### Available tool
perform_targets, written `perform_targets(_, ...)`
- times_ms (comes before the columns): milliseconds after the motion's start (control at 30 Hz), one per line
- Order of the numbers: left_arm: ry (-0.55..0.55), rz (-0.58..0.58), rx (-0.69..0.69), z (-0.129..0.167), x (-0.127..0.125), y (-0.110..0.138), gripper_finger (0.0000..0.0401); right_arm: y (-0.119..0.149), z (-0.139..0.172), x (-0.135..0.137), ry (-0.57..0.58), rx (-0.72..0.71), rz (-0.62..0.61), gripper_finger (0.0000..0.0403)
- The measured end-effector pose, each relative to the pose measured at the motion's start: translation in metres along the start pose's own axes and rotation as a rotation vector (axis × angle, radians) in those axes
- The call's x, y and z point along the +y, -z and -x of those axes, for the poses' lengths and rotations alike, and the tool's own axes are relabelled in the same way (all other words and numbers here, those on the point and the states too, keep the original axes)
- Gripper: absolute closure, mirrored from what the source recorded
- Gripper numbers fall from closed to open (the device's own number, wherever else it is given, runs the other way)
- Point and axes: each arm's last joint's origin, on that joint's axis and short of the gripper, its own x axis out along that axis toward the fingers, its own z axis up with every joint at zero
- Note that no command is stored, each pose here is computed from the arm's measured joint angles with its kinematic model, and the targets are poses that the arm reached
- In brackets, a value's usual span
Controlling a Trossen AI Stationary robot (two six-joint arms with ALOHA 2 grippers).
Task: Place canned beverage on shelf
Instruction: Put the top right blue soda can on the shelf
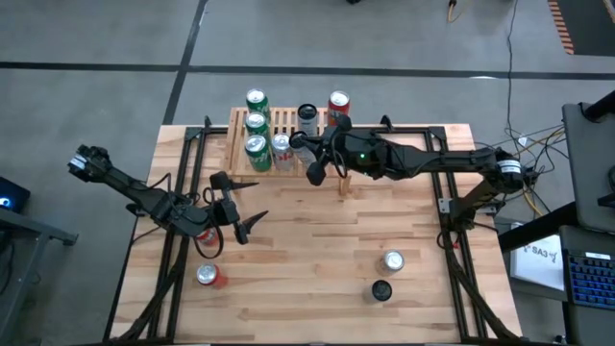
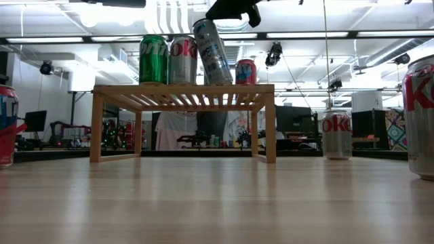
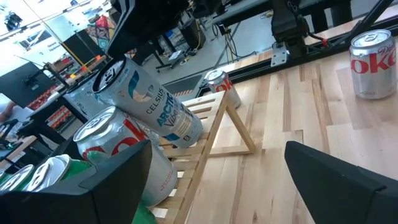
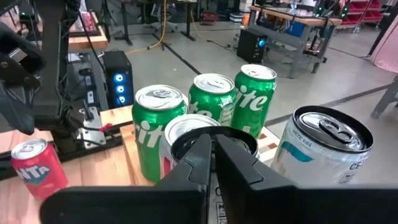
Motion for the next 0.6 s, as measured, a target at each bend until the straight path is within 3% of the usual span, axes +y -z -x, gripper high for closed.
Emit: perform_targets(600,0.000,0.000,0.000,0.0000,0.0000,0.0000,0.0049,0.0000,0.0053,-0.0023,0.003,0.034,0.017,0.0390)
